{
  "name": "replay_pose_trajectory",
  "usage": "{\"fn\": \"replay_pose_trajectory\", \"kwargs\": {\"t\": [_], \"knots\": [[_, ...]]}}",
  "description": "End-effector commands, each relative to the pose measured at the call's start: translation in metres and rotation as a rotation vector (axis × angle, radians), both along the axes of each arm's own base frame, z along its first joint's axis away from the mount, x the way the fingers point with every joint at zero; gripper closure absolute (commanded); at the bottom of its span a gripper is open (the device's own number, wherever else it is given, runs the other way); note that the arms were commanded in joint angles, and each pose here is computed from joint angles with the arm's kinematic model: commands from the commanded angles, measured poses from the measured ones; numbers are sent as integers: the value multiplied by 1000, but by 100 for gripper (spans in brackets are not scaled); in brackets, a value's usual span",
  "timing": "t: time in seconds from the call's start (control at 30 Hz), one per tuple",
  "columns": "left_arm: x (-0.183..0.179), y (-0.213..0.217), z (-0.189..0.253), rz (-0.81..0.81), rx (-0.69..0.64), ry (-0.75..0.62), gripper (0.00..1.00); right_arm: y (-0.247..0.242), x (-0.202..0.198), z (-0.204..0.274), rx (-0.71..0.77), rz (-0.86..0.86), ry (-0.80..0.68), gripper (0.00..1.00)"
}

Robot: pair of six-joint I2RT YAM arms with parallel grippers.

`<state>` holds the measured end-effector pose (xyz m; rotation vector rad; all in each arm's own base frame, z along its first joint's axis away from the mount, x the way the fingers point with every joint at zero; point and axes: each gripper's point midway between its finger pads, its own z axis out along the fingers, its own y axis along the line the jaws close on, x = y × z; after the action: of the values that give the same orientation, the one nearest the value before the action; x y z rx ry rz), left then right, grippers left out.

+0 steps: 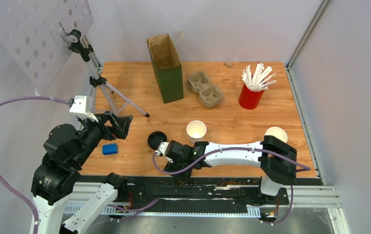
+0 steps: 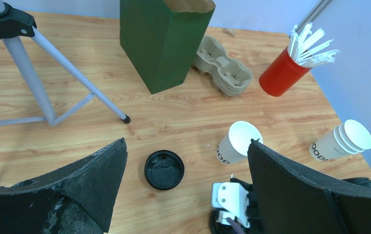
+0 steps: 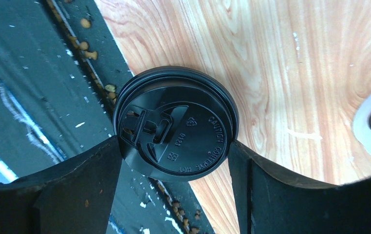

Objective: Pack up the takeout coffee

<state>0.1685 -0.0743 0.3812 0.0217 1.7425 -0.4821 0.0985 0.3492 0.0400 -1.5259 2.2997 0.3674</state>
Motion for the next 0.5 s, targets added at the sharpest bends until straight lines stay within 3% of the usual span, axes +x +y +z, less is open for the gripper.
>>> {"fn": "replay_pose_trajectory", "kwargs": {"t": [0.0, 0.27, 0.47], "knots": [[-1, 3, -6, 4, 29, 4, 0, 18, 6, 67, 153, -13, -41, 30], [-3, 3, -27, 3, 40, 44, 0, 0, 31, 141, 218, -77, -119, 29], [0, -3, -54, -15, 29, 81, 0, -31, 79, 158, 206, -185, -175, 29]]}}
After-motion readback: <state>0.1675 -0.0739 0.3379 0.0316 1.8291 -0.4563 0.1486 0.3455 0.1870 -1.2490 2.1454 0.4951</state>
